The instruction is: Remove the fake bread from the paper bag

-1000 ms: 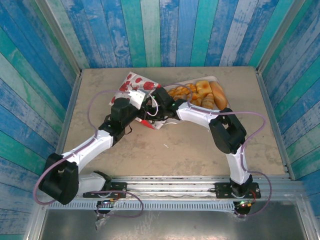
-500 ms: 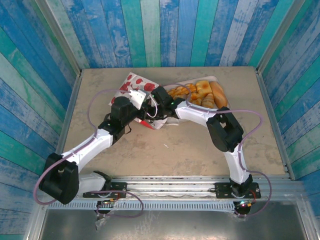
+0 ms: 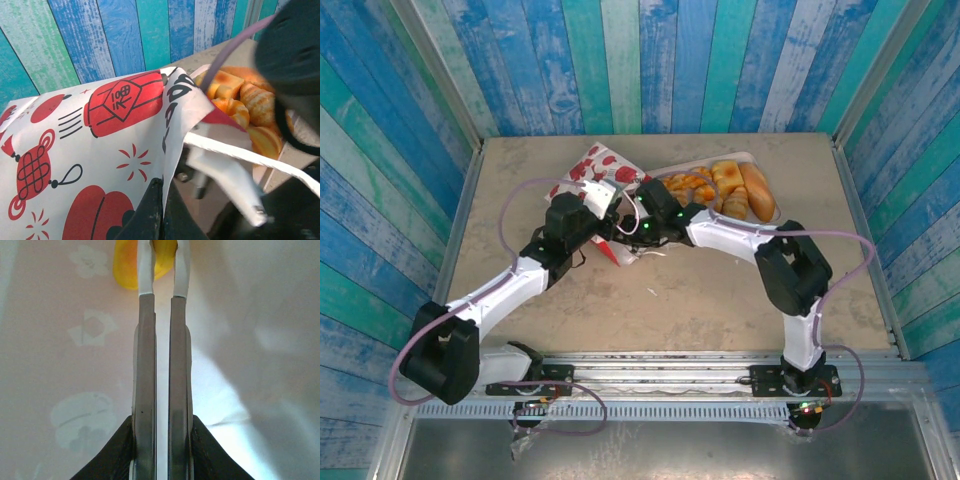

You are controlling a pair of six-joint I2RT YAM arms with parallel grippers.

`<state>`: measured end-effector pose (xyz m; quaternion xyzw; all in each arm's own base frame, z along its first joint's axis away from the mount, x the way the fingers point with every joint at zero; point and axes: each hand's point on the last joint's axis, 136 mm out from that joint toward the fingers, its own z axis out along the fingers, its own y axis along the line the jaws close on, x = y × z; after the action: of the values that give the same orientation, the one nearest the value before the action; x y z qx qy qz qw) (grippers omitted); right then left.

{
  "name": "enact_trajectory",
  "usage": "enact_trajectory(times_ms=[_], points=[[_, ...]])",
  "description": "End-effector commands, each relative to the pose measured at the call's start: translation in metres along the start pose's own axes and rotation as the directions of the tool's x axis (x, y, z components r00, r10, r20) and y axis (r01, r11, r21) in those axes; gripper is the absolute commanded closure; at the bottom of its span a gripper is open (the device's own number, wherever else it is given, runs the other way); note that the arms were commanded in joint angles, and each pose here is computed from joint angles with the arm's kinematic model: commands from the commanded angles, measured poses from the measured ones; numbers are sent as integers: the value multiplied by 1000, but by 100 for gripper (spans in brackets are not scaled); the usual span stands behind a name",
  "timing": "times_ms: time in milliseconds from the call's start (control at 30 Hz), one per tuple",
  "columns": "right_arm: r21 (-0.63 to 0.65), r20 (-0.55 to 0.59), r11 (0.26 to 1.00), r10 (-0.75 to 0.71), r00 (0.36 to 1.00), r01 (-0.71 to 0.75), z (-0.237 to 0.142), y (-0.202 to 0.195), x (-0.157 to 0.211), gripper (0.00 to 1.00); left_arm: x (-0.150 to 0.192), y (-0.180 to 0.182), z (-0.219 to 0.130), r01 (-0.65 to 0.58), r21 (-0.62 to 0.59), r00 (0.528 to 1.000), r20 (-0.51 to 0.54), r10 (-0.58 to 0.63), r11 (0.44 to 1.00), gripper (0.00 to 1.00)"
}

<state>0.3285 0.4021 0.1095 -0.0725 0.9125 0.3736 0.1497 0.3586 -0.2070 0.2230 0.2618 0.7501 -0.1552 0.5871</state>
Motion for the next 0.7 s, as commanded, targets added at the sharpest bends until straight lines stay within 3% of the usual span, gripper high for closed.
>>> enact_trajectory(times_ms=[0,267,667], points=[[-43,110,999,-19,994,24,-34,18,-20,99,4,5,2,-8,-39,1000,10,8,999,100],[-15,120,999,-27,992,29,-59,17,-16,99,3,10,2,-7,-67,1000,8,8,998,100],[-16,67,998,-57,996,59,-89,22,2,94,8,34,8,10,-199,1000,-24,-15,980,100]])
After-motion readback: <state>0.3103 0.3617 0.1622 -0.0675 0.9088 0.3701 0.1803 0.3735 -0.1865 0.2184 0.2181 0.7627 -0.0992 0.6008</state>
